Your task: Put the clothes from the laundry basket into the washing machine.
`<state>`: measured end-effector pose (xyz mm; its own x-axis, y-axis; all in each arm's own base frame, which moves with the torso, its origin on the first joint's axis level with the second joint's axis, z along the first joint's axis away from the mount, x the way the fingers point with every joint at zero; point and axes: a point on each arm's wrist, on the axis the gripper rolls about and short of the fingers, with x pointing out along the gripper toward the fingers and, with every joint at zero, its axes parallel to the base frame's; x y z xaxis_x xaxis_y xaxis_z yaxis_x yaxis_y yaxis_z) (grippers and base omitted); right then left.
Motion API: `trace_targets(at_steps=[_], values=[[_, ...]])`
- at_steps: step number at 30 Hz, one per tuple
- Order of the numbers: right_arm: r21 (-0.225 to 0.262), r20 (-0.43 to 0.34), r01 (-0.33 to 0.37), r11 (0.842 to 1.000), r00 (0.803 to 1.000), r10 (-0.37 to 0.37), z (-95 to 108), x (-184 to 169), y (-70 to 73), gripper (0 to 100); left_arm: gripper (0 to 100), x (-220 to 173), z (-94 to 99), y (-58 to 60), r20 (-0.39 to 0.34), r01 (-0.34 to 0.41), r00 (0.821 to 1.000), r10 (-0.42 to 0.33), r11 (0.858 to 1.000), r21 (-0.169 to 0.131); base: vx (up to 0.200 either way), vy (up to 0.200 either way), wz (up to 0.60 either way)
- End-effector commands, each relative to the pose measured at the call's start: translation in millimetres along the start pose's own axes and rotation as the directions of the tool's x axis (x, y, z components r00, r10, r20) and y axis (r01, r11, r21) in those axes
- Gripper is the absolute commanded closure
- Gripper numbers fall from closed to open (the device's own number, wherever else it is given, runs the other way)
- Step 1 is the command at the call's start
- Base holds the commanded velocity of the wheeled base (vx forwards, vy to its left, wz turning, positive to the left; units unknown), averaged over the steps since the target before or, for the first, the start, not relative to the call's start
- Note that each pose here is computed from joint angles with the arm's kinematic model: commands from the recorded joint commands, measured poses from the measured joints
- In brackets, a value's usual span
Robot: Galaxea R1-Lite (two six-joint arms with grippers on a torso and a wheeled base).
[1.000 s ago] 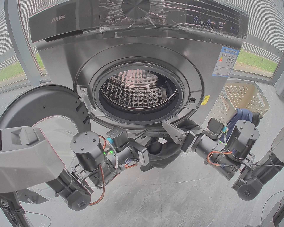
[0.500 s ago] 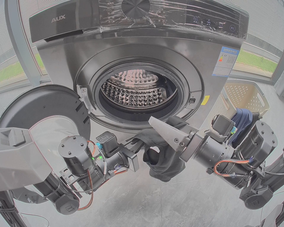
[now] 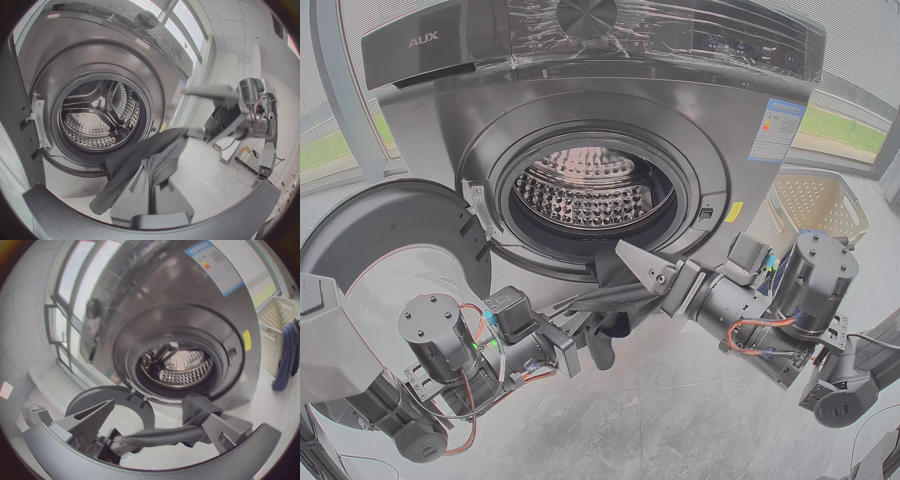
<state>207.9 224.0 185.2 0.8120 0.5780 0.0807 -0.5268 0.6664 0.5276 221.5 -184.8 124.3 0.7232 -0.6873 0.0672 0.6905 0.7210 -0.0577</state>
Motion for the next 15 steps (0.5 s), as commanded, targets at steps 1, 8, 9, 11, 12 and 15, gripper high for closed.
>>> trace_targets(at_steps=[1, 8, 9, 11, 12, 15], values=[[0.033, -0.082, 0.088, 0.996, 0.993, -0.085, -10, 0, -4.7, 0, 100, -1, 7.4, 0.6, 0.028, -0.002, 1.0, 0.002, 1.0, -0.001, 0.0, 0.0, 0.0], [0.063, -0.161, 0.103, 0.993, 0.983, -0.092, -23, -5, 0.2, 0, 100, 0, 3.9, -0.4, 0.015, 0.0, 1.0, -0.001, 1.0, 0.001, 0.0, 0.0, 0.0], [0.07, -0.153, 0.1, 0.993, 0.984, -0.088, -22, -3, 0.3, 0, 100, -1, 3.0, -1.3, 0.01, 0.005, 1.0, -0.005, 1.0, 0.0, 0.0, 0.0, 0.0], [0.081, -0.137, 0.092, 0.992, 0.987, -0.08, -20, -1, 2.0, 0, 100, -2, 1.5, -2.6, 0.003, 0.01, 1.0, -0.01, 1.0, 0.001, 0.0, 0.0, 0.0], [0.09, -0.117, 0.079, 0.993, 0.991, -0.068, -16, 2, 4.4, 0, 100, -3, 0.9, -3.6, -0.001, 0.015, 1.0, -0.015, 1.0, 0.0, 0.0, 0.0, 0.0], [0.129, -0.052, 0.036, 0.991, 0.998, -0.03, -8, 10, 11.1, 0, 100, -8, -4.2, -8.0, -0.029, 0.033, 0.999, -0.033, 0.999, -0.001, 0.0, 0.0, 0.0]])
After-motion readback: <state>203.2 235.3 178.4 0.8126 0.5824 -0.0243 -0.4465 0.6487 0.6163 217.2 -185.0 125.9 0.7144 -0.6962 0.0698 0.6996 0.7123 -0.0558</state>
